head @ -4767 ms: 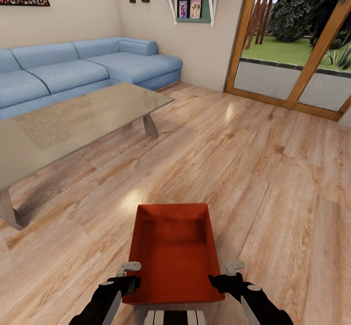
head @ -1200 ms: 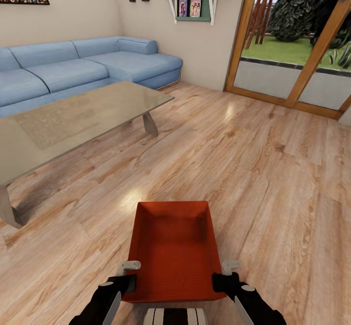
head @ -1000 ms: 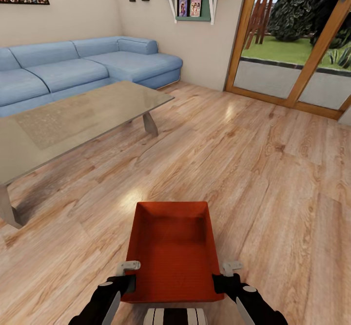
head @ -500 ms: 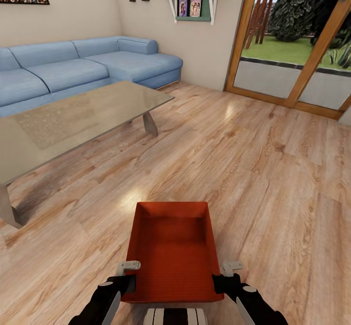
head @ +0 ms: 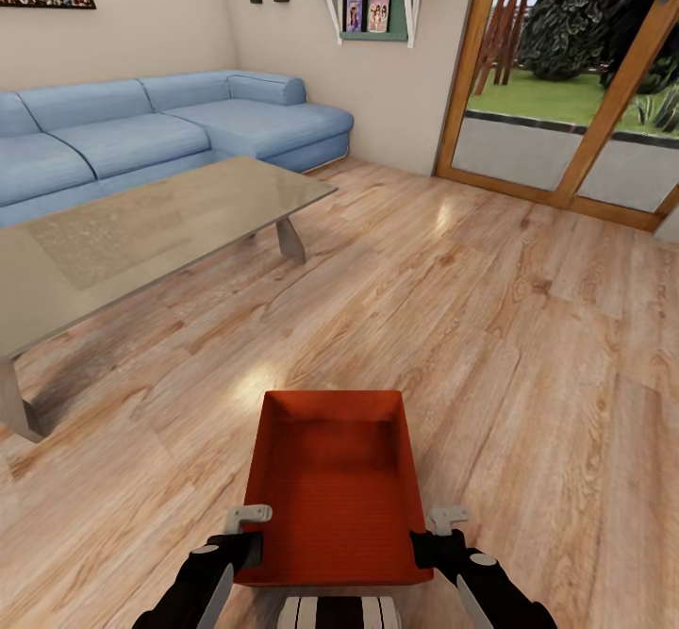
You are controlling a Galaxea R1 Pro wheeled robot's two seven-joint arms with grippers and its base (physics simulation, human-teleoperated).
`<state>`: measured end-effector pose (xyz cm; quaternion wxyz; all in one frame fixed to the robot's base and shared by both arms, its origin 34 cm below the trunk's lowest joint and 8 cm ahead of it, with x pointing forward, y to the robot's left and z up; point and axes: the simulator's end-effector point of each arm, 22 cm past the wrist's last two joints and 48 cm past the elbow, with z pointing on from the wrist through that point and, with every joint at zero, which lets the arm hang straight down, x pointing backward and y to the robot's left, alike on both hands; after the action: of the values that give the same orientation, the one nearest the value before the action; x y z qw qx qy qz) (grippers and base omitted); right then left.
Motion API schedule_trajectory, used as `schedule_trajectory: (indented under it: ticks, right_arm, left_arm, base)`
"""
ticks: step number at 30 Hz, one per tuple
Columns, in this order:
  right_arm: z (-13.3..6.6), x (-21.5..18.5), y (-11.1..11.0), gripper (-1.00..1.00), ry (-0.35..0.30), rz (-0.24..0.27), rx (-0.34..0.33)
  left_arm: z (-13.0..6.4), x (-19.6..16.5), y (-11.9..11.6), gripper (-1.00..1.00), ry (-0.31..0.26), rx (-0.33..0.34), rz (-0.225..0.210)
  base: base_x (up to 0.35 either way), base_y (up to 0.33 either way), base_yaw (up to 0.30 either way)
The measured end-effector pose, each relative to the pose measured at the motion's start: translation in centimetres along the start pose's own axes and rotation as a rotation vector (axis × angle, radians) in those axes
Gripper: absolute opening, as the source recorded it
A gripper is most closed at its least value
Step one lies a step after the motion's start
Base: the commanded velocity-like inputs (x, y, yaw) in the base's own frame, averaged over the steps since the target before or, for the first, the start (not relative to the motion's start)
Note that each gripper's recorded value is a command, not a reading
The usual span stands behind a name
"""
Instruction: Move the two storage containers from the living room to the garage. In the garage, place one container on the floor and stack the other container on top of it (either order is fine).
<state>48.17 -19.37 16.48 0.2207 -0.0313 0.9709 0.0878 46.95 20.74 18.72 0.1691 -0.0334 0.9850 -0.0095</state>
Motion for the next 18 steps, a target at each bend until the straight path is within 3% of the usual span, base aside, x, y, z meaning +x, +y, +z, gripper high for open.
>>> schedule_trajectory:
  ticks: [8,18]
  right_arm:
    - [0.0,0.0,0.0,-1.00,0.000,0.000,0.000]
    - [-1.7,-1.6,0.3,-1.00,-0.001,-0.004,-0.003]
  left_arm:
    - [0.0,0.0,0.0,-1.00,-0.001,0.000,-0.001]
    - [-1.9,-1.3,-0.1,-1.00,0.000,0.000,0.000]
  base:
    - [0.000,0.000,0.000]
    - [0.000,0.000,0.000]
